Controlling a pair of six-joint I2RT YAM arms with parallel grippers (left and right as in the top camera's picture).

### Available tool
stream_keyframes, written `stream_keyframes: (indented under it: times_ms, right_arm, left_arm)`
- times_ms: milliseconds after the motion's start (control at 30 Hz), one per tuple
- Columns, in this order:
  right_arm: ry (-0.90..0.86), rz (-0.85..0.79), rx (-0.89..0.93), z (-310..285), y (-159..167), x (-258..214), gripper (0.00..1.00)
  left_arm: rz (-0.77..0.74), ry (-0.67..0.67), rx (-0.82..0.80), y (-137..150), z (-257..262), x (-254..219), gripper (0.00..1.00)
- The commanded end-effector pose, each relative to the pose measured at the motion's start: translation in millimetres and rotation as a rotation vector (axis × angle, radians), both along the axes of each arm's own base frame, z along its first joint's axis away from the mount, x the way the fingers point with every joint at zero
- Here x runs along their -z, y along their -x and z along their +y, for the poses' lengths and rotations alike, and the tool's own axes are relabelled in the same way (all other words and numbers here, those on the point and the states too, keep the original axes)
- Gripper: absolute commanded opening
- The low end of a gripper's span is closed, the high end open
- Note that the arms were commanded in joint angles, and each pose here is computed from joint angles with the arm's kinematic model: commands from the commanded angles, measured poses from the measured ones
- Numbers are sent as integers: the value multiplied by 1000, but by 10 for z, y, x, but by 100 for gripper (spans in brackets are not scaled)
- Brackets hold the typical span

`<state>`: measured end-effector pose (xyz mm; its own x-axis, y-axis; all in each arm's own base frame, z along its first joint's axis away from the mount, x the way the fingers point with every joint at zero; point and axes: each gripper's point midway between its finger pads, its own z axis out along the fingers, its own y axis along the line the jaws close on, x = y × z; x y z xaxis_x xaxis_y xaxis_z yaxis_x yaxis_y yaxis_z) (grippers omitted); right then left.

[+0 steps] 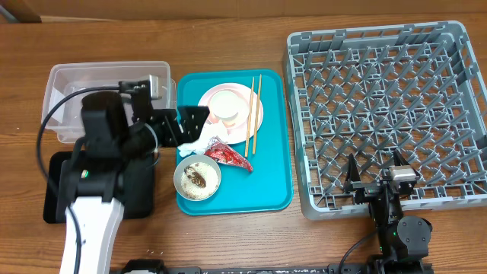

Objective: Sort waste into correct bins and load items into the dishwasher
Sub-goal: 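Reach the left gripper to the red wrapper and grasp it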

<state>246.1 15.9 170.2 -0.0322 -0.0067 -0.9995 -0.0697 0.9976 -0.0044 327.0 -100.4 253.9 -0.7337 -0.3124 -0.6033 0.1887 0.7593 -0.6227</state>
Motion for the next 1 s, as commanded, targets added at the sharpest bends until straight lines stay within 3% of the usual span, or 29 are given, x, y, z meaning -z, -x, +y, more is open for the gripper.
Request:
stream_keyframes:
  times_ms: [0, 167, 333, 500, 700, 767, 800, 833, 867, 900, 967]
  right_arm:
    - [1, 0, -2, 1, -3, 27, 100]
    - [1, 0, -2, 1, -3, 27, 100]
    - [1, 0, -2, 1, -3, 27, 100]
    - [1, 0, -2, 1, -3, 27, 100]
    - [1, 0, -2, 1, -3, 27, 100]
    - [1, 0, -2, 1, -3, 27, 100]
    - [1, 0, -2, 1, -3, 27, 100]
    - [1, 0, -2, 1, -3, 27, 100]
    - [1, 0, -2, 1, -3, 27, 100]
    - [1, 0, -2, 1, -3, 27, 100]
    - [1, 0, -2, 1, -3, 27, 100]
  left_arm:
    - [132, 84, 11, -102, -199, 196, 81]
    - [257, 4, 63, -110, -515, 672, 31]
    - [344, -144, 23, -40, -549, 1047, 19]
    - [389, -283, -38, 94, -582, 1235, 18]
    - [331, -420, -92, 228, -814, 1273, 24]
    - [319, -426, -123, 246, -871, 1267, 31]
    - [310, -416, -132, 247, -917, 1251, 39]
    - [303, -414, -123, 254, -954, 1242, 60]
    - [288, -410, -125, 235, -978, 1222, 69]
    - [267, -395, -126, 196, -1012, 1187, 68]
    - [245, -374, -131, 144, -1042, 1146, 50]
